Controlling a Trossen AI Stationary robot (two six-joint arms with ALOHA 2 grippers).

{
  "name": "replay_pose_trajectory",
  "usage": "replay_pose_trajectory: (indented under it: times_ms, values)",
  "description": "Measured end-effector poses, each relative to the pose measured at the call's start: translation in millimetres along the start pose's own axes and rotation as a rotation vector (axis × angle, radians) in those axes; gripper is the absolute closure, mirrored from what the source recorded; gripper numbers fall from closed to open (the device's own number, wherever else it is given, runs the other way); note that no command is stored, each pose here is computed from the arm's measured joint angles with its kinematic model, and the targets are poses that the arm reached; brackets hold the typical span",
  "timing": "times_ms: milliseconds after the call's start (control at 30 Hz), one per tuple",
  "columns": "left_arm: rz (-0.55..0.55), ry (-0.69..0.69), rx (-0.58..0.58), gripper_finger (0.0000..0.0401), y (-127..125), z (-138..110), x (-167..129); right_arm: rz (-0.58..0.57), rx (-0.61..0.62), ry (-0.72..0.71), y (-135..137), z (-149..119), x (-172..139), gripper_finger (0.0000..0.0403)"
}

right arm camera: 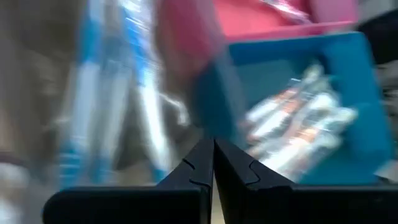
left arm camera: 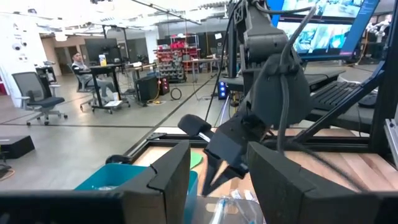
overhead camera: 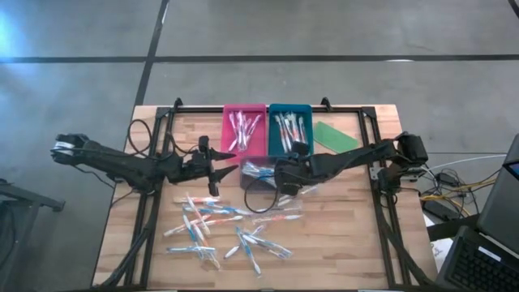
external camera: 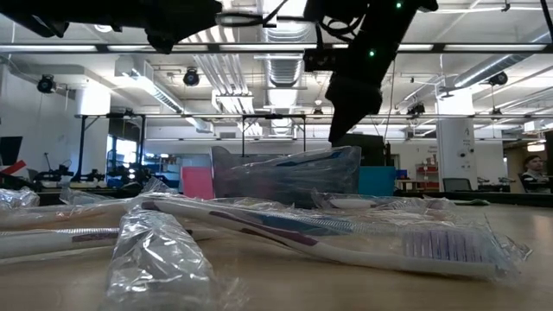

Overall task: Pick & Place Toothbrushes
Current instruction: Put the blue toothbrush into the transparent gray bin

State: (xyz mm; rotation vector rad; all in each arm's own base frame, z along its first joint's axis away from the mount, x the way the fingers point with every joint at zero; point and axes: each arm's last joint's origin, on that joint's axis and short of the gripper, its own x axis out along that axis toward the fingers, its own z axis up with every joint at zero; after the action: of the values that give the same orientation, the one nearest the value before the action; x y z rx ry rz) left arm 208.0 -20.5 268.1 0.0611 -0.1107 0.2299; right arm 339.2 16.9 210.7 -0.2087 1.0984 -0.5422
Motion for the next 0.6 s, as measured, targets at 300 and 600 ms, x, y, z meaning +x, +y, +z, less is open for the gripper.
replay_pose_trajectory:
  times_ms: [300,600]
  values:
    - [-0.002,0.000,-0.001,0.0236,-0.1,0.0,0.0,0.100,0.019,0.007,1.7,0.9,-3.4,0.0395]
    - [-0.002,0.000,-0.001,0.0236,-0.1,0.0,0.1,0.234,0.063,0.063,2.7,-1.8,-1.2,0.0395]
